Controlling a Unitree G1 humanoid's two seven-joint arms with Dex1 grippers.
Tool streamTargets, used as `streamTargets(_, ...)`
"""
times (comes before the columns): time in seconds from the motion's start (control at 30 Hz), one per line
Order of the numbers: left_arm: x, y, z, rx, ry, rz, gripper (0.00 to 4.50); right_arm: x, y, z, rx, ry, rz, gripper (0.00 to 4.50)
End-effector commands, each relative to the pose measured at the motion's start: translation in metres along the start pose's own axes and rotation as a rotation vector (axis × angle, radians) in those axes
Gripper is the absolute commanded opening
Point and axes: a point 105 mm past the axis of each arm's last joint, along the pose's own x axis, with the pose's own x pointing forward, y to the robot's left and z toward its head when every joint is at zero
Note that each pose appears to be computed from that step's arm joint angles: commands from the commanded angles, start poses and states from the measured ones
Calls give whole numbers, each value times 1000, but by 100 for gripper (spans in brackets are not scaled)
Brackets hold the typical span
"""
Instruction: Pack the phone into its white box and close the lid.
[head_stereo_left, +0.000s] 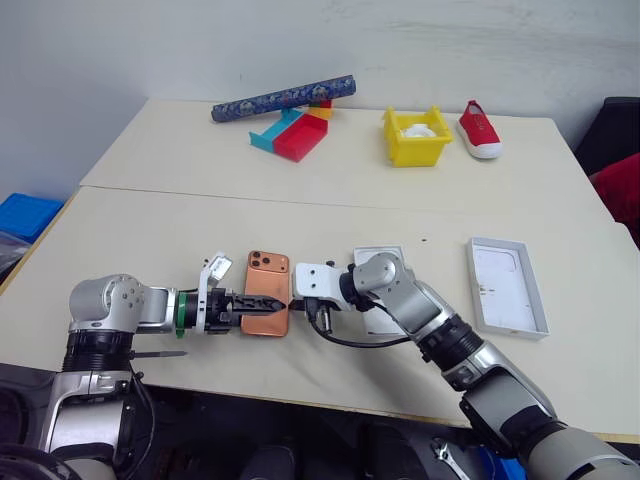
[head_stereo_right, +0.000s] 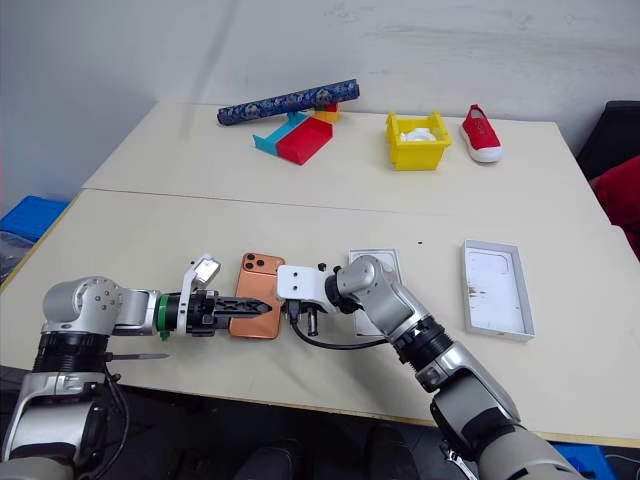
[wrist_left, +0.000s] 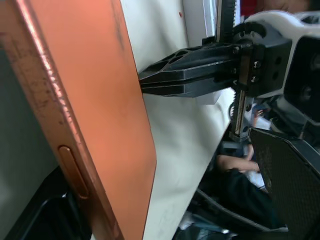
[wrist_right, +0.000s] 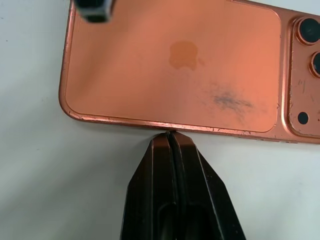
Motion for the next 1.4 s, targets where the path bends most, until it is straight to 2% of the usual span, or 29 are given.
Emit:
streamTargets(0.03, 8, 13, -15, -57, 69, 61, 450, 2, 3, 0, -7, -2, 4, 1)
streamTargets(0.17, -1, 14, -10, -61, 40, 75, 365, 1, 2, -1, -13, 1, -5, 0)
streamTargets(0.3, -6, 12, -7, -62, 22, 64, 235, -2, 2, 1, -27, -18, -14, 0)
streamTargets(0.4, -7, 8, -5, -50, 9, 46, 142, -12, 1, 15, -43, -81, -23, 0)
streamTargets(0.53, -3, -3, -1, -7, -2, 8, 18, -36, -11, 30, -40, -158, -127, 0)
streamTargets(0.67, 8, -23, 1, 57, 12, -68, 11, -81, -15, 36, 1, -224, -236, 0)
streamTargets(0.77, 19, -38, 1, 96, 31, -121, 11, -119, -4, 37, 67, -254, -283, 59)
streamTargets(0.8, 26, -44, 1, 110, 37, -146, 11, -134, 3, 33, 93, -251, -301, 104)
streamTargets(0.87, 35, -53, 2, 127, 42, -175, 11, -152, 13, 29, 125, -237, -320, 152)
streamTargets(1.0, 69, -79, -3, 154, 109, -269, 11, -199, 44, 7, 221, -140, -405, 290)
streamTargets(1.17, 108, -98, -5, 136, 147, -309, 11, -224, 63, -7, 312, -74, -496, 449)
streamTargets(1.4, 151, -96, 4, 93, 122, -167, 11, -231, 67, -13, 340, -41, -585, 450)
